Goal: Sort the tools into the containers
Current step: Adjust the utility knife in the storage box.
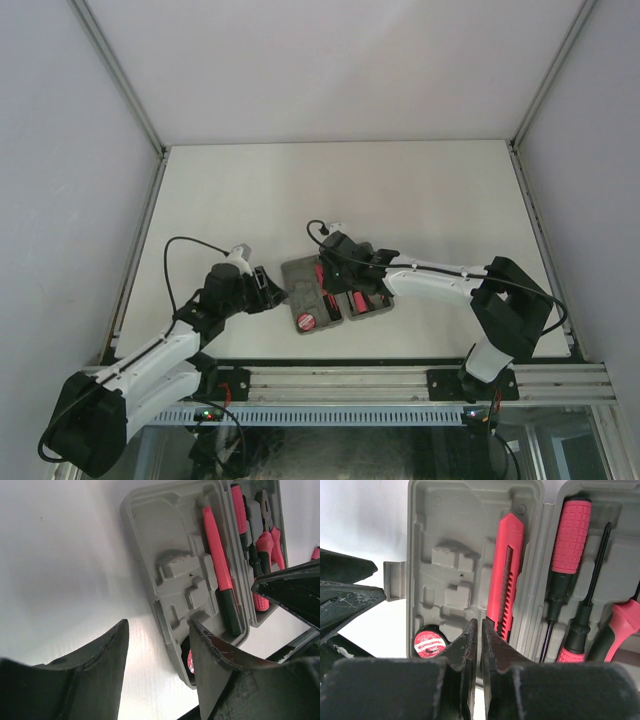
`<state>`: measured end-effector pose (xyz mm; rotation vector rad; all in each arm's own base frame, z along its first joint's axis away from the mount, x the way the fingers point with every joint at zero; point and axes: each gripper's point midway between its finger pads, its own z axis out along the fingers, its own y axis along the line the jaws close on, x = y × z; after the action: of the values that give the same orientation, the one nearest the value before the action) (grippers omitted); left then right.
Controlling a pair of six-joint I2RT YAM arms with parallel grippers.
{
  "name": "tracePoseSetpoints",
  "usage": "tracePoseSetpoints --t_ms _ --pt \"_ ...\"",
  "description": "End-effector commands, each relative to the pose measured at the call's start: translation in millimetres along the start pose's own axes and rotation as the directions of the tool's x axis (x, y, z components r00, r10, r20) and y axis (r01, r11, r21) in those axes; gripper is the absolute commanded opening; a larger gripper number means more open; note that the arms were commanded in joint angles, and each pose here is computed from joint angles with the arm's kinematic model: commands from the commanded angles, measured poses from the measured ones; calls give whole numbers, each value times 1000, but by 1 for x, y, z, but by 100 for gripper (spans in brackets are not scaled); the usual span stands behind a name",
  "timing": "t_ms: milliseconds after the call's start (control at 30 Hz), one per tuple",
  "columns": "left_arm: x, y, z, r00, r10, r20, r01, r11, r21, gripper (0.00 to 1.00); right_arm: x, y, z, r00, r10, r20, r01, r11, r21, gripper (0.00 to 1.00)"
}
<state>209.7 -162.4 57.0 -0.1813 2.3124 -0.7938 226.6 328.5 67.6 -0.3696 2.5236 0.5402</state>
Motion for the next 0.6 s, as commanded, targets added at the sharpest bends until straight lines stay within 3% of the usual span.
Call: tracePoseSetpoints --t_ms 0,567 --pt "9 -2 5 999 -41 -11 42 998 48 55 -16 11 -4 999 -9 36 10 1000 -29 5" --pt "10 -4 14 997 -72 -6 72 994 80 32 -13 12 -10 999 -26 34 26 999 -20 4"
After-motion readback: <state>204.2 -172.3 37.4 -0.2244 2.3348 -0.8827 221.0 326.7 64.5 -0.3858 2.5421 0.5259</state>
